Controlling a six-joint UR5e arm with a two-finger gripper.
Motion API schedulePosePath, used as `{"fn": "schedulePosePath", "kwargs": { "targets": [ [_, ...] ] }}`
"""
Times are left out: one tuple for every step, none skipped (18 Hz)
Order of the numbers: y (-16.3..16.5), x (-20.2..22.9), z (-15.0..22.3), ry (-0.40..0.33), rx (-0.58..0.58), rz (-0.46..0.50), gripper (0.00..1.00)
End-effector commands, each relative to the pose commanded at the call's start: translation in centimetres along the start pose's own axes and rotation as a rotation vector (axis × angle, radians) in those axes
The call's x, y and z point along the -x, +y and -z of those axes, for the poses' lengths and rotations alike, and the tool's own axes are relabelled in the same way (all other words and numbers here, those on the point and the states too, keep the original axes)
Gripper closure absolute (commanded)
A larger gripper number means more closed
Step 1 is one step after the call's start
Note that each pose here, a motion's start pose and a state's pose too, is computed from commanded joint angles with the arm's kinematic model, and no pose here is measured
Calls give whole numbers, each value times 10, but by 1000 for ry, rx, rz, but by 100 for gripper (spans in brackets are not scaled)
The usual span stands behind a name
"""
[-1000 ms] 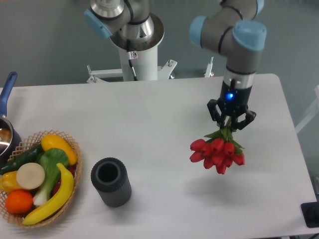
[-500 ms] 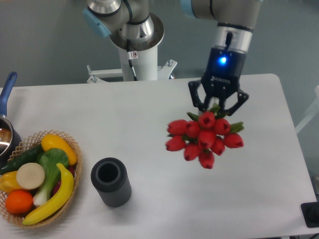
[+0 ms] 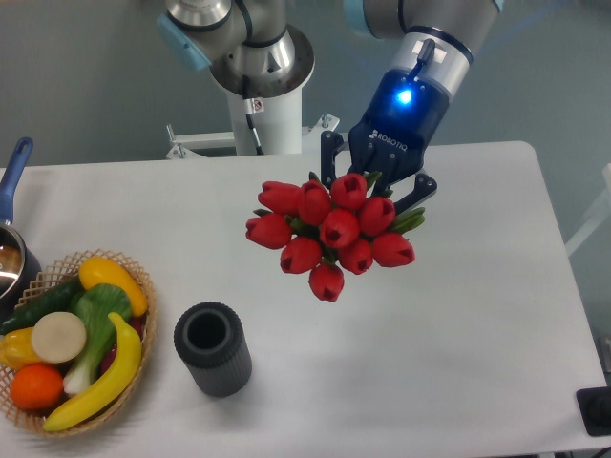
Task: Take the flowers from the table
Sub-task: 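Lift the gripped tulip bunch up off the table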
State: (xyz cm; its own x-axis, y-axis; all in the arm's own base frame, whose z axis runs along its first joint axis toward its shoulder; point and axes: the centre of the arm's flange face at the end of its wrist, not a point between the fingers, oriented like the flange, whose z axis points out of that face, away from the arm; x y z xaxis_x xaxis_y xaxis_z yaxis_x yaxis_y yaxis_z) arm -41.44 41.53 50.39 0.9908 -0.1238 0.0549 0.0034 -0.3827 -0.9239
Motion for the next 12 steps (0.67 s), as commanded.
{"fn": "schedulePosePath", "kwargs": {
  "targets": [
    [0,0,0,3,-4,2,67],
    [0,-1,-1,8,-8,2,67],
    [-2,-1,-2,12,-12,-1,67],
    [-4,-2,-2,15,-14,-5,67],
    [-4,-3,-3,17,-15,-6,67],
    [-5,-3,-3,17,-15,-7,67],
    [-5,-3,-2,16,-17,-5,67],
    [-6,-3,-1,18,-22,-7,67],
    [-6,-3,-1,26,-34,-7,67],
    [-7,-3,1,32,-47,-6,67],
    [-6,-4,1,36,-49,-3,67],
    [-6,-3,1,34,-50,-4,67]
  ]
}}
